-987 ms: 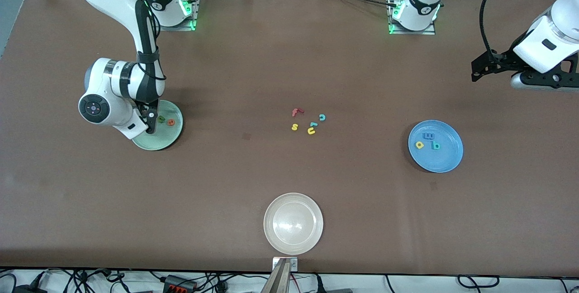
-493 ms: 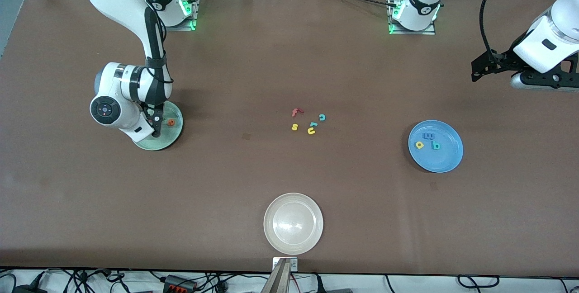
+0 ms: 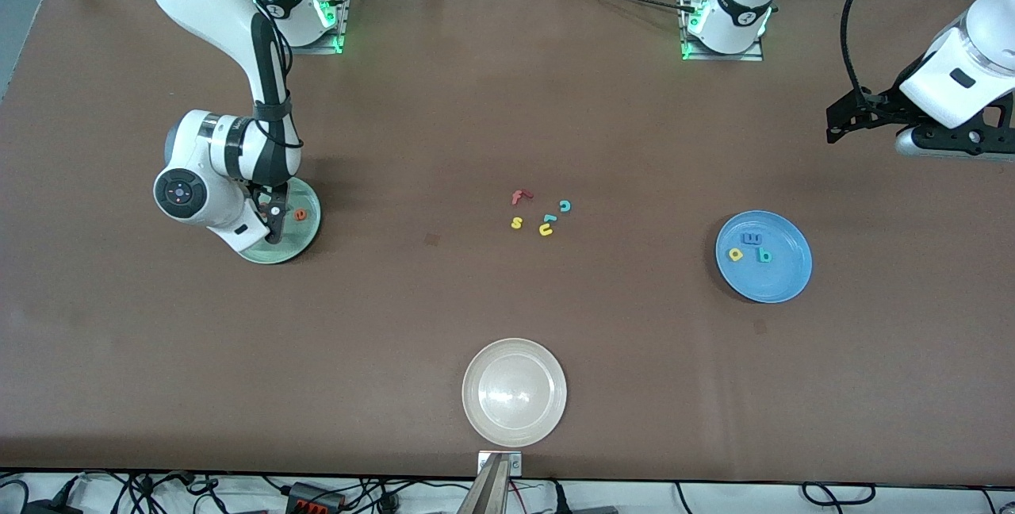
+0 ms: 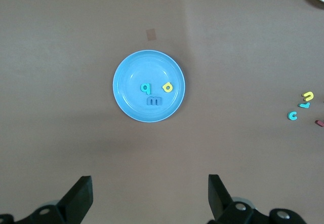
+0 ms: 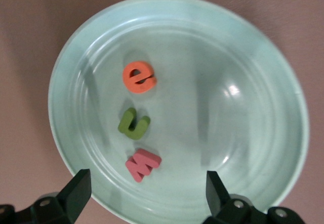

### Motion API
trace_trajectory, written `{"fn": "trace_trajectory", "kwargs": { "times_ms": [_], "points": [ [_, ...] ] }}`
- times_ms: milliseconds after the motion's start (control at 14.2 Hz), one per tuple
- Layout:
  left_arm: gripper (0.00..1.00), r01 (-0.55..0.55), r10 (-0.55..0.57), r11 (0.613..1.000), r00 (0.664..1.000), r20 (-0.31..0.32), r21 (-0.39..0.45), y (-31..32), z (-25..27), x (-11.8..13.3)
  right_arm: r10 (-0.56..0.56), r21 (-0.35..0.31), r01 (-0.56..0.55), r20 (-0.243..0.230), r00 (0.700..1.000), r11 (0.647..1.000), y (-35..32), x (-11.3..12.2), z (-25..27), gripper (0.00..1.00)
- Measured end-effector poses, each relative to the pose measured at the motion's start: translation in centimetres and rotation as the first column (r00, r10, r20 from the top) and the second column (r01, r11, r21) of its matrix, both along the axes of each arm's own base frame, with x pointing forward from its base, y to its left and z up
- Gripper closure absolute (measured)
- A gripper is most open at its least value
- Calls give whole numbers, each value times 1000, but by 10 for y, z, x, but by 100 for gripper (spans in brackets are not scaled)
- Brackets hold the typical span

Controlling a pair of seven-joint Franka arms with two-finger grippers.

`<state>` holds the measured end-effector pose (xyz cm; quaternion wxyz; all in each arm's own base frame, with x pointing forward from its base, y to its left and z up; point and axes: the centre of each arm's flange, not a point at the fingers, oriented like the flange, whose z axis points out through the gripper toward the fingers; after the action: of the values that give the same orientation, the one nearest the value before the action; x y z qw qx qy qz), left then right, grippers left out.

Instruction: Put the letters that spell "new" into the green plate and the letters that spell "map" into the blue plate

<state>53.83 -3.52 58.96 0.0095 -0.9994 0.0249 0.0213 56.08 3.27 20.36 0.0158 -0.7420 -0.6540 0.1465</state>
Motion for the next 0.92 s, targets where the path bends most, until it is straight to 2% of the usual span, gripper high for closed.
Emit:
{"fn": "trace_trajectory", "kwargs": {
  "times_ms": [352,493,564,705,916],
  "points": [
    [0,1,-1,1000,1000,0,0,-1,0,0,-141,121,134,48,989,984,-1,19,17,0],
    [0,1,-1,1000,1000,0,0,-1,0,0,-239,156,228,62,969,961,1,27,25,0],
    [0,2,-2,1000,1000,0,0,-1,0,0,-299,157,286,66,952,945,1,31,29,0],
    [0,2,-2,1000,1000,0,0,-1,0,0,-430,151,416,72,900,897,2,35,38,0],
    [0,3,-3,1000,1000,0,0,-2,0,0,-622,150,608,69,780,779,21,39,54,0]
  ]
}}
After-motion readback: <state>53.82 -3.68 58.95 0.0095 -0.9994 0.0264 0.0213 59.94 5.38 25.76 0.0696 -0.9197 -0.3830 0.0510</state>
